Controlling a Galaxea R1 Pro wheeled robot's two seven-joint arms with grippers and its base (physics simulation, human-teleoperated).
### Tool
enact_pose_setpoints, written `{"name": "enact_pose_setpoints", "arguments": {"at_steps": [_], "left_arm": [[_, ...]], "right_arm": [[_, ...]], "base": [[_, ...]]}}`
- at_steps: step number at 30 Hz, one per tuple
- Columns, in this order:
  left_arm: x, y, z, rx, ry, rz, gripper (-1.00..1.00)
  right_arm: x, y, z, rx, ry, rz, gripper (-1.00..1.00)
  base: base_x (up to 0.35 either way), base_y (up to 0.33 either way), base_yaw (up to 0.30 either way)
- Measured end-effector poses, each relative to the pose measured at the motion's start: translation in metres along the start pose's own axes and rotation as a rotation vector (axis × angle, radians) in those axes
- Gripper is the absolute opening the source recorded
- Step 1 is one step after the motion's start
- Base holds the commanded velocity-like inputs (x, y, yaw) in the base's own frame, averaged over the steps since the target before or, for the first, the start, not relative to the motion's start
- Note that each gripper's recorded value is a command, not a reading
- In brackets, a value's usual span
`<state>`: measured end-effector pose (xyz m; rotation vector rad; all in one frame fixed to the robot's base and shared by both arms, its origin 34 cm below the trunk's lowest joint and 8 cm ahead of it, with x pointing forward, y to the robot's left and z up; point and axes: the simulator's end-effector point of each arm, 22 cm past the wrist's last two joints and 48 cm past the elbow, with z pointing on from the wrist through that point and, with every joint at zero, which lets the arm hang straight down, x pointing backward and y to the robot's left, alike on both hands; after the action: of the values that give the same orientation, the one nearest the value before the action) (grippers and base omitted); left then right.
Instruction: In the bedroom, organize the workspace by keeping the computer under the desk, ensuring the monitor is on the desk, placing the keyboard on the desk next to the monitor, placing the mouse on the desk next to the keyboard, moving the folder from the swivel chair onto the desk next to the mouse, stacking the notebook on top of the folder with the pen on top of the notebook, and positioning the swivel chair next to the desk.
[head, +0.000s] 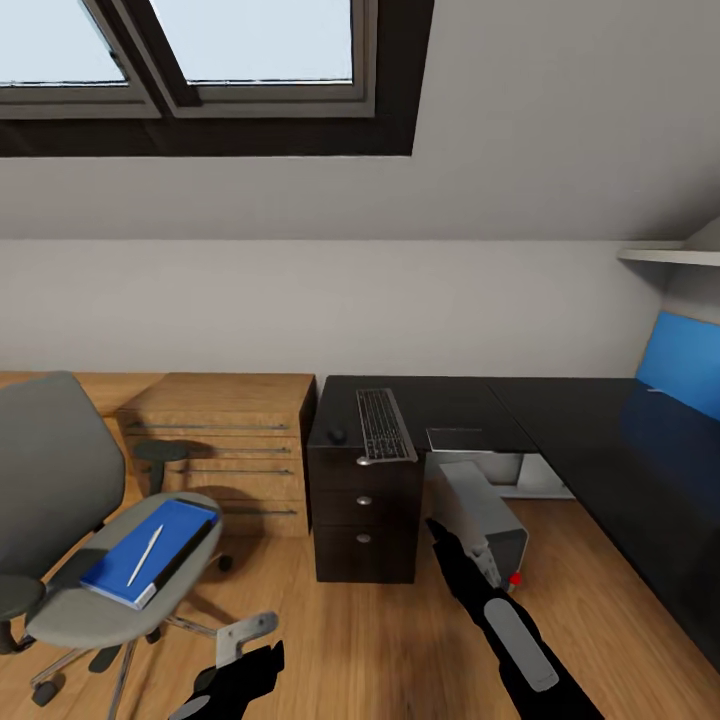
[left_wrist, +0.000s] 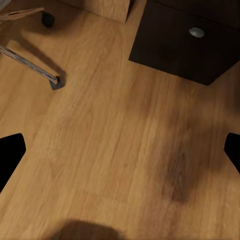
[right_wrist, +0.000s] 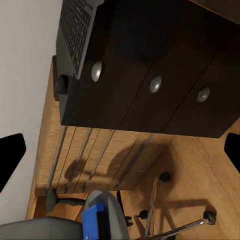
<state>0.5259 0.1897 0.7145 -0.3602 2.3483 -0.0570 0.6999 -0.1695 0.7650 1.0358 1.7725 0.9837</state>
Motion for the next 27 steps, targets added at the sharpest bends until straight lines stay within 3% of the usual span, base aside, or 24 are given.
{"name": "enact_pose_setpoints", "arguments": {"at_steps": [27], "left_arm": [[0.0002, 0.002, 0.0, -0.005, 0.0, 0.003, 1.0]], "right_arm": [[0.007, 0.0057, -0.0002, -0.012, 0.029, 0.021, 1.0]], "base": [[0.214, 0.0, 0.0]]}}
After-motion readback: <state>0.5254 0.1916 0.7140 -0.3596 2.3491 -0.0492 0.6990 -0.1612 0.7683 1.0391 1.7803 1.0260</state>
